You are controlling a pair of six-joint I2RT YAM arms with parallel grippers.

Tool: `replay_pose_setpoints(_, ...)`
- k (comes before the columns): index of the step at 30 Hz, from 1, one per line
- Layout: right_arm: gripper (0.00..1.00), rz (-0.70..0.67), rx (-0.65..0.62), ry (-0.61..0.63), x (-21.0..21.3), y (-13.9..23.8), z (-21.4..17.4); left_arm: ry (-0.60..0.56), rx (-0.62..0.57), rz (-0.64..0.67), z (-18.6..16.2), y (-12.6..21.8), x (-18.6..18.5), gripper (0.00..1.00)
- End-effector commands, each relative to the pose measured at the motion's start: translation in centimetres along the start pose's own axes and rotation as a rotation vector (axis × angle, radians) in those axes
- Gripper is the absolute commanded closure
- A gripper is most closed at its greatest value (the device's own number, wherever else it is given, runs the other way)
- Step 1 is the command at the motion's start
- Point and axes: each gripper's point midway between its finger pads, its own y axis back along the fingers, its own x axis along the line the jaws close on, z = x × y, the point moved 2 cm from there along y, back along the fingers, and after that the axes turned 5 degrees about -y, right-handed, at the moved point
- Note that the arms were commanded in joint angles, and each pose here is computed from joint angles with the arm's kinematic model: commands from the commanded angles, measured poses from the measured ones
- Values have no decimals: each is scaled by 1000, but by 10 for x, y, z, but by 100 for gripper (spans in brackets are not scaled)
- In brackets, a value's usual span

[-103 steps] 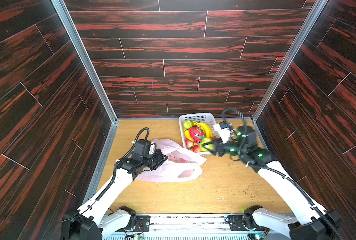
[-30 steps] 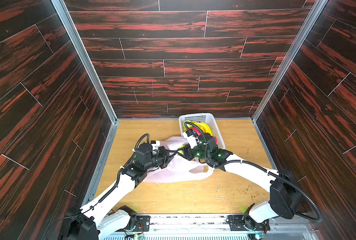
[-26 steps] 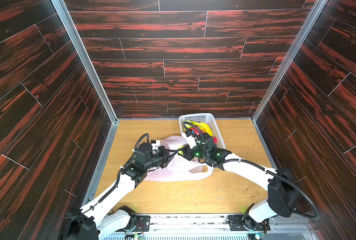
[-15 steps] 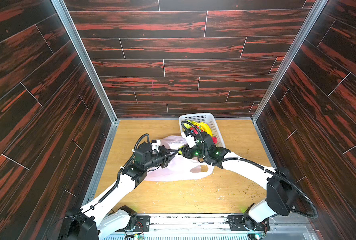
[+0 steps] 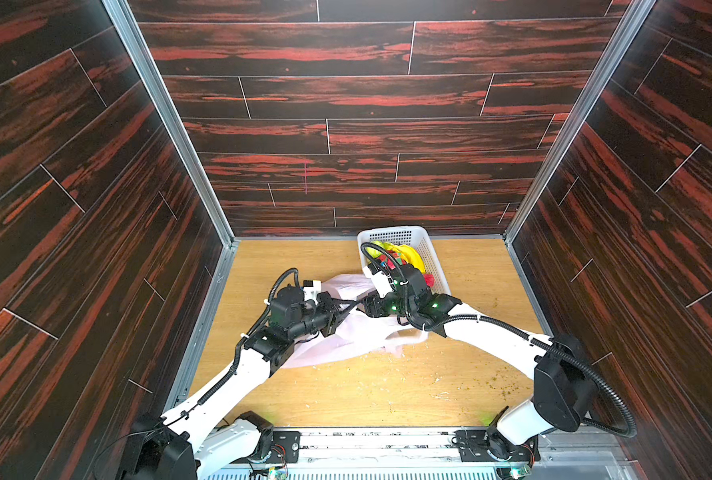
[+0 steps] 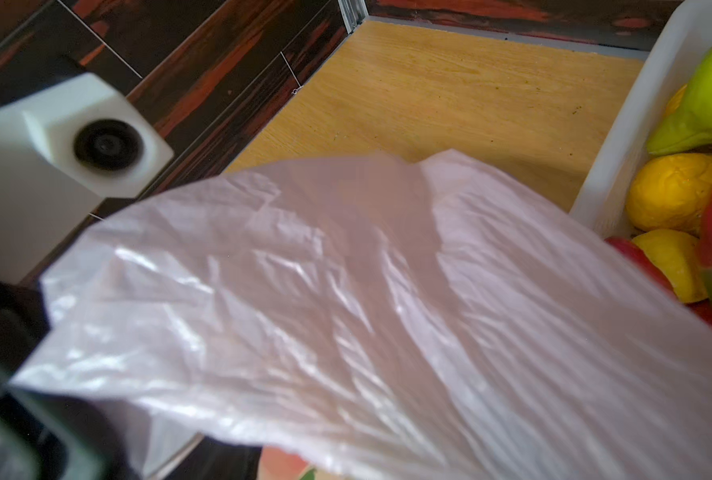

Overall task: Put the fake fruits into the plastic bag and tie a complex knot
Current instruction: 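Lower the green pear into the bag beside the left gripper and release, then move the open right gripper back over the fruit basket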

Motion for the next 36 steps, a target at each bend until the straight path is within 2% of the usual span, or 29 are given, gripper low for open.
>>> replay_pose_setpoints(1,25,9,-45,11,11,21,17,0,-12,-3,2,2,2,100)
replay_pose_setpoints(5,28,17,-55,-1,16,35,21,3,-19,4,3,3,7,100)
replay_pose_setpoints(8,36,22,-55,-8,21,47,23,-6,-27,15,4,7,13,100)
replay_pose_setpoints(14,57,65,-31,-26,36,66,30,-21,-28,67,4,11,29,100)
replay_pose_setpoints(17,63,87,-40,-22,44,75,37,-19,-28,68,5,12,30,100)
replay_pose_setpoints(20,66,43,-59,-1,43,88,48,-19,-23,67,5,13,30,100)
replay_pose_setpoints(22,63,-21,-64,28,38,100,57,-21,-31,71,7,15,28,100)
replay_pose_setpoints(25,48,-112,-63,27,15,118,64,-27,-41,86,9,20,28,100)
replay_pose_setpoints(27,42,-135,-51,-13,-8,125,63,-21,-47,88,10,23,28,100)
replay_pose_setpoints(33,30,-274,-15,-107,-91,126,53,5,-42,86,15,29,33,100)
replay_pose_setpoints(36,29,-333,43,-133,-127,113,44,23,-41,72,17,30,34,100)
